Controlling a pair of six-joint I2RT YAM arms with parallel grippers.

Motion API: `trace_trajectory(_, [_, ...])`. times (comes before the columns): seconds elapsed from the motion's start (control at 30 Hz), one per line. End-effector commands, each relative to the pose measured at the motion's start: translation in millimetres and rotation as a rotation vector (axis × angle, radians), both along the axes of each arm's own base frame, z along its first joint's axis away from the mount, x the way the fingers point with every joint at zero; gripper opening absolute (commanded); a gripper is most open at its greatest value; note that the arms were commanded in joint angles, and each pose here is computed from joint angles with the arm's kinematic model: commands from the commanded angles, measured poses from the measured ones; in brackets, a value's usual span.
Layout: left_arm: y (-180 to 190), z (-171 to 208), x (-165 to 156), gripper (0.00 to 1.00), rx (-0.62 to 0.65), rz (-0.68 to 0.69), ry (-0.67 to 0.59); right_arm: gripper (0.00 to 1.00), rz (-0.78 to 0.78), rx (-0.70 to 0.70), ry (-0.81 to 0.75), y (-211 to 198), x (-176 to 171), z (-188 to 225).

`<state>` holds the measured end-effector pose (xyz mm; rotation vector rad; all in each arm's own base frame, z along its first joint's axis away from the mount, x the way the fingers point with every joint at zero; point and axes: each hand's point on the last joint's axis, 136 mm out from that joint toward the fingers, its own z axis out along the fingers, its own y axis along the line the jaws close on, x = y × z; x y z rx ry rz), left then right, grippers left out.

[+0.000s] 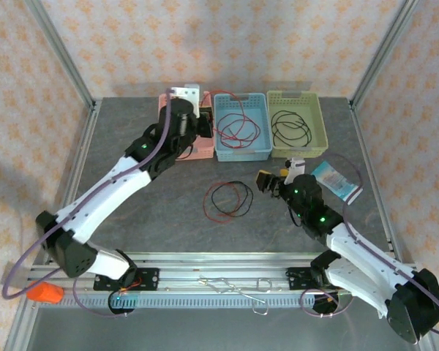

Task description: Untangle the cables

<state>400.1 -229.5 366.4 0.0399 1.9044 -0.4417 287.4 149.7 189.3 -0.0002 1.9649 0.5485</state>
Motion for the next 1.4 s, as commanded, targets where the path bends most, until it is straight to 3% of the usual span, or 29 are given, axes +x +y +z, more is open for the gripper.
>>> trace_trajectory(0.0, [-8.4,-9.6,15.5,0.0,-0.043,-0.006,0.049,0.82,-0.169,-0.03,0.09,-27.4,3.1,1.0])
trace_trajectory(0.27, [-18.1,-49.3,66.2,0.0,-0.084,0.046,0.13,0.72,-0.306,-0.02,0.189,-41.6,38.1,17.2])
trace_trajectory(0.47, [-37.5,-80.4,105.9,0.0,-0.106,0.024,0.192,0.7,-0.287,0.039,0.187,-32.5,74.4,38.3])
trace_trajectory(0.87, [-53.6,-158.3,178.7,0.0,-0.038,0.067,0.286,0.66,-0.286,0.036,0.219,-24.2,122.2,28.3])
trace_trajectory(1.1, [-50.8,-185.1,202.8,0.0,-0.034,0.091,0.304,0.65,-0.264,0.058,0.247,-17.9,150.1,17.4])
trace_trajectory(1.37, [-39.2,-215.1,217.7,0.0,0.006,0.123,0.337,0.65,-0.252,0.053,0.264,-13.5,156.0,10.9])
